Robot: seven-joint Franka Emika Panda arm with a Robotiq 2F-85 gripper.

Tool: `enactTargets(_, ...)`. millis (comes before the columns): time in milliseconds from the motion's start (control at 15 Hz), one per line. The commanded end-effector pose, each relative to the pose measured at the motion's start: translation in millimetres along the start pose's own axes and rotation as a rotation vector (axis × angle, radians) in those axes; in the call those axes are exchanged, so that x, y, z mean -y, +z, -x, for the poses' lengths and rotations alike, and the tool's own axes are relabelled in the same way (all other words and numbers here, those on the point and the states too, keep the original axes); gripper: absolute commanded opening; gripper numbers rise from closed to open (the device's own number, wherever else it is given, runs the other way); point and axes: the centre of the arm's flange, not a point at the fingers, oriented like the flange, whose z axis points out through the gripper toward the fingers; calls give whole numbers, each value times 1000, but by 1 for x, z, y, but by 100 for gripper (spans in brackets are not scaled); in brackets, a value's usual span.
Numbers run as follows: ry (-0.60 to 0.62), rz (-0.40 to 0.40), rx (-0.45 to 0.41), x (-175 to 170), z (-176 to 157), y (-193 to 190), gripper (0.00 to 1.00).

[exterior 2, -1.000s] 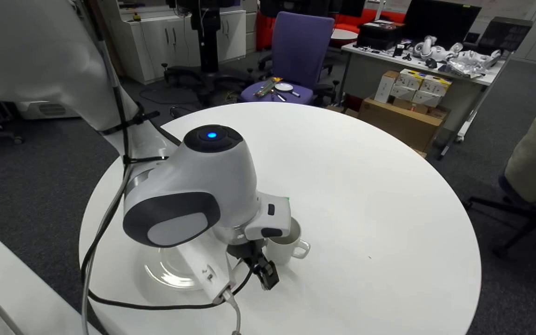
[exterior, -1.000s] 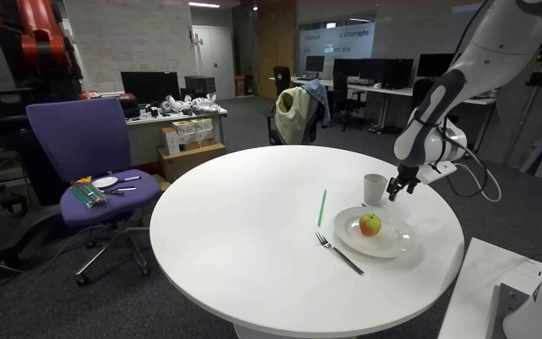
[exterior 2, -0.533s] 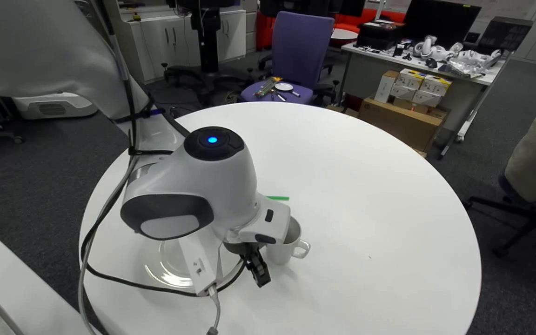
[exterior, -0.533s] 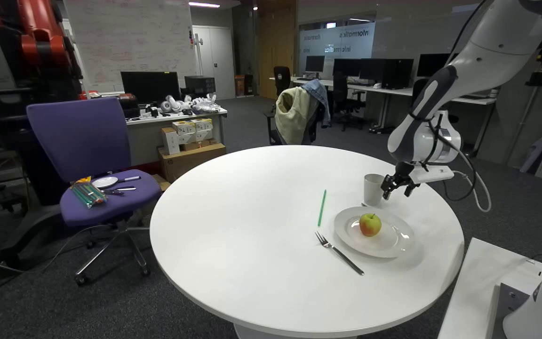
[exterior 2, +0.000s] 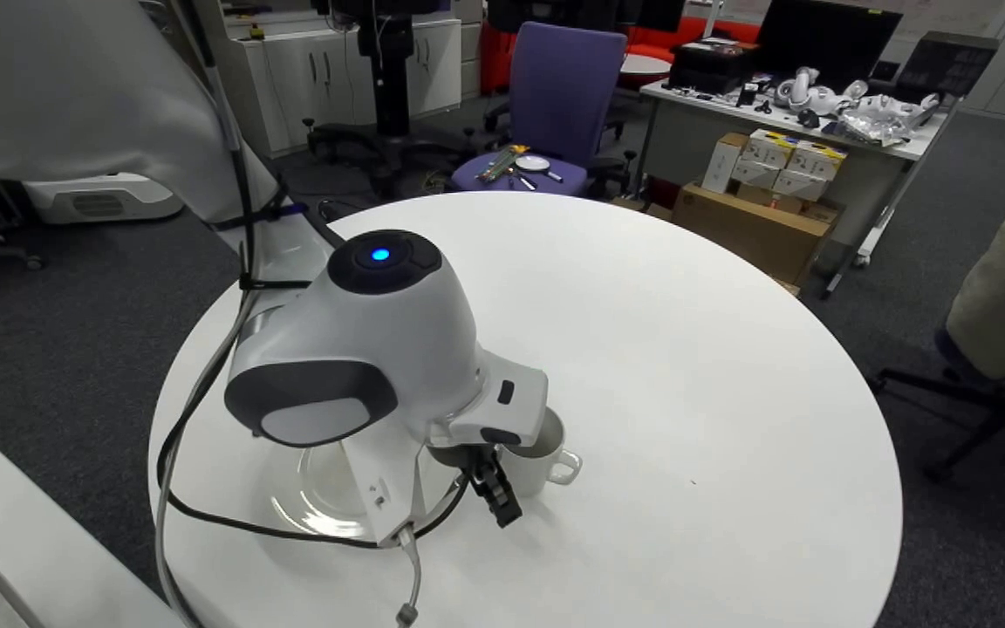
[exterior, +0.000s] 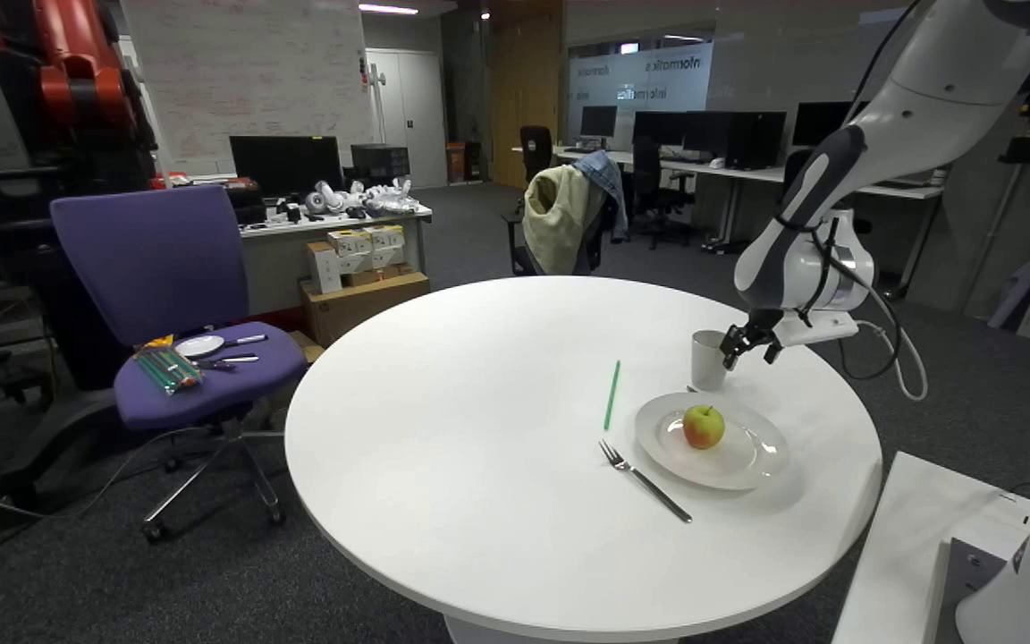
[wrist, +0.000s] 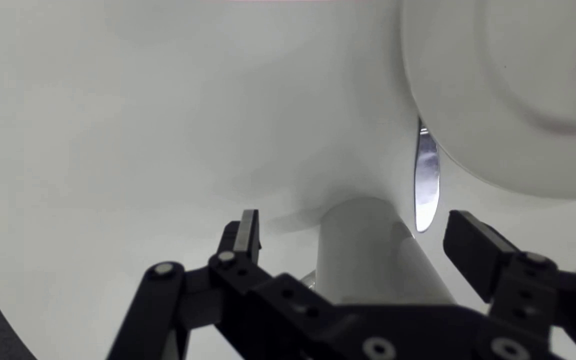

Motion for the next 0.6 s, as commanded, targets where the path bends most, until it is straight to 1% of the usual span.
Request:
enactTargets(0, -35, 15, -51, 4, 0, -23, 100)
enactTargets(267, -76, 19, -45, 8, -7, -30, 100)
enactTargets(533, -94, 26, -67, 5, -17, -48, 100)
